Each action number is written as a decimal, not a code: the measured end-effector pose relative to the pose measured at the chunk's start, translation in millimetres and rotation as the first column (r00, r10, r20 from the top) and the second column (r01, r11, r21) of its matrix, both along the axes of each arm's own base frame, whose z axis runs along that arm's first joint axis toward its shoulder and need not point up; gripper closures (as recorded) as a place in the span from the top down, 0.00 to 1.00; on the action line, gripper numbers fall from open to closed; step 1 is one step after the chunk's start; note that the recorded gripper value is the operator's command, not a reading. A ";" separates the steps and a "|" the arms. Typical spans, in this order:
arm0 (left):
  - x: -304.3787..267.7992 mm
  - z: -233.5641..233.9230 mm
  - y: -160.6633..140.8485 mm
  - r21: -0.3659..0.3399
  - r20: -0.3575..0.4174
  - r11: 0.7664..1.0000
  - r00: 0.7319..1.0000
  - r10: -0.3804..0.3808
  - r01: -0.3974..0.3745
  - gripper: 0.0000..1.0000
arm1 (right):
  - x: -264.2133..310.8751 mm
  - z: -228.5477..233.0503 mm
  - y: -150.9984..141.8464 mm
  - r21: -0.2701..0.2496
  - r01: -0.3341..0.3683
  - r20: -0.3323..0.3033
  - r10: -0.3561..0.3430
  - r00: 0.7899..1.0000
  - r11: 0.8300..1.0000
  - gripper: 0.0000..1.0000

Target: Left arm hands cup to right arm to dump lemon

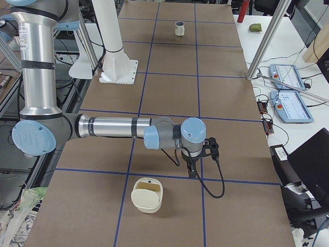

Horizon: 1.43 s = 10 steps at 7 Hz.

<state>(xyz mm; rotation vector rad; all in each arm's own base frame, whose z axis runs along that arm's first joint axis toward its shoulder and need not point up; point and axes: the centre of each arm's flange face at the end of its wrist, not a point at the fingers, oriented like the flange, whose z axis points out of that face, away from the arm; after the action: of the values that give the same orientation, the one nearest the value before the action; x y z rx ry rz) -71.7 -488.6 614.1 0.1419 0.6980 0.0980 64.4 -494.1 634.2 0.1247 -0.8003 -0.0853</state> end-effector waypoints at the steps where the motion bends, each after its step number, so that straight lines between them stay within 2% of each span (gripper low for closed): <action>1: -0.1 -7.2 -2.4 0.013 0.001 1.000 1.000 -0.004 0.004 1.00 | 0.1 -3.4 -2.0 0.008 0.000 -0.001 0.000 1.000 1.000 1.00; 4: 20.2 -44.4 -11.5 0.077 -0.021 0.997 0.999 0.028 -0.027 1.00 | 0.1 -16.4 -4.4 0.038 0.000 -0.003 0.000 1.000 0.999 1.00; 5: 44.6 -55.5 -13.6 0.063 -0.061 0.997 0.997 0.042 -0.038 1.00 | -0.4 -24.5 -6.3 0.055 0.001 -0.007 -0.001 1.000 0.998 1.00; 6: 77.5 -67.0 -13.2 0.001 -0.115 1.000 0.993 0.011 -0.011 1.00 | -1.2 -33.8 -9.9 0.076 0.004 -0.021 -0.003 1.000 0.997 1.00; 8: 132.8 -75.2 2.9 -0.108 -0.176 0.992 0.981 -0.078 0.060 1.00 | -4.0 -41.7 -11.3 0.098 0.011 -0.045 -0.007 0.999 0.995 1.00; 10: 178.9 -74.6 15.2 -0.168 -0.171 0.981 0.977 -0.131 0.102 1.00 | -6.3 -41.3 -10.7 0.102 0.016 -0.046 -0.012 0.999 0.995 1.00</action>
<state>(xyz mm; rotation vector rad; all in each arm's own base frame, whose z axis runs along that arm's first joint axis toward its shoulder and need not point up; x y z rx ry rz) 107.2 -473.4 539.4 0.0394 0.8746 -0.0841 58.2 -504.8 592.9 0.2132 -0.7517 -0.1419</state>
